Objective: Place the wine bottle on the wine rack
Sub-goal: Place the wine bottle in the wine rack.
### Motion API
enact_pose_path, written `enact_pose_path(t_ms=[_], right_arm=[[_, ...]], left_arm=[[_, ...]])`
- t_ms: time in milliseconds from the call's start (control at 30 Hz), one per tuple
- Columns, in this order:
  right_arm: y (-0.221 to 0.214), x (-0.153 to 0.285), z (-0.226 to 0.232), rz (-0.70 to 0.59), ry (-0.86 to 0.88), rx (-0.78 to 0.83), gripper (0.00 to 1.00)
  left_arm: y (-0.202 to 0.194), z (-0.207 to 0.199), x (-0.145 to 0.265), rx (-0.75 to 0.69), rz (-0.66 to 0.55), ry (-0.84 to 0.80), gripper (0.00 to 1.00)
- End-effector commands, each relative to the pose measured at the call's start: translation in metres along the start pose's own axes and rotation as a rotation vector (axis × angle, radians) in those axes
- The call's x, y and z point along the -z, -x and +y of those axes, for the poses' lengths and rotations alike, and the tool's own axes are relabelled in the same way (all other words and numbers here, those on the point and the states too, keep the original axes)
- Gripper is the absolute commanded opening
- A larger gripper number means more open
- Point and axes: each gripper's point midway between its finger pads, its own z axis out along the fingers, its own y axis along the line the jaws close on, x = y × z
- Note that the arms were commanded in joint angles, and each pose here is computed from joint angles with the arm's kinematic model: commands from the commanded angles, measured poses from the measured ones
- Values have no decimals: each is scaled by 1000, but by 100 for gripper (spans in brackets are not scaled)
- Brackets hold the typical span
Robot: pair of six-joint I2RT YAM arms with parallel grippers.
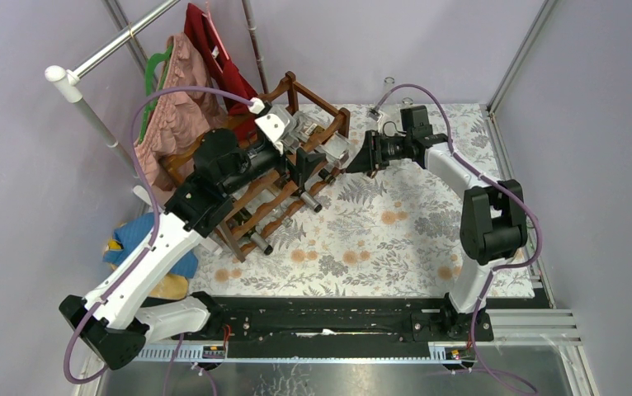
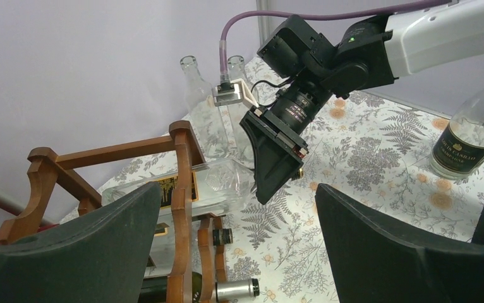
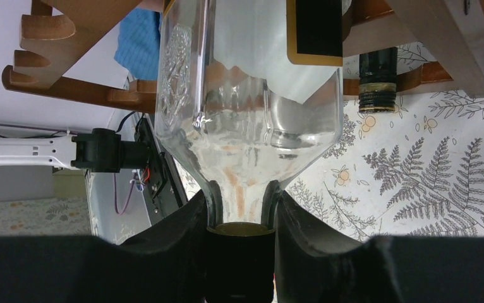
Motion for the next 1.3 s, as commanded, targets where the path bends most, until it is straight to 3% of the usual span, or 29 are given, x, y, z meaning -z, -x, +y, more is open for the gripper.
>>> enact_pose_path(t_ms=[0, 933, 1267], right_arm=[[44, 2, 45, -96, 151, 249, 0], [76, -17, 54, -189, 183, 247, 0], [74, -28, 48, -187, 111, 253, 0]], left_arm=[[21, 6, 4, -4, -87, 14, 99], [18, 20, 9, 12, -103, 53, 99], [16, 21, 8, 14, -98, 51, 99]])
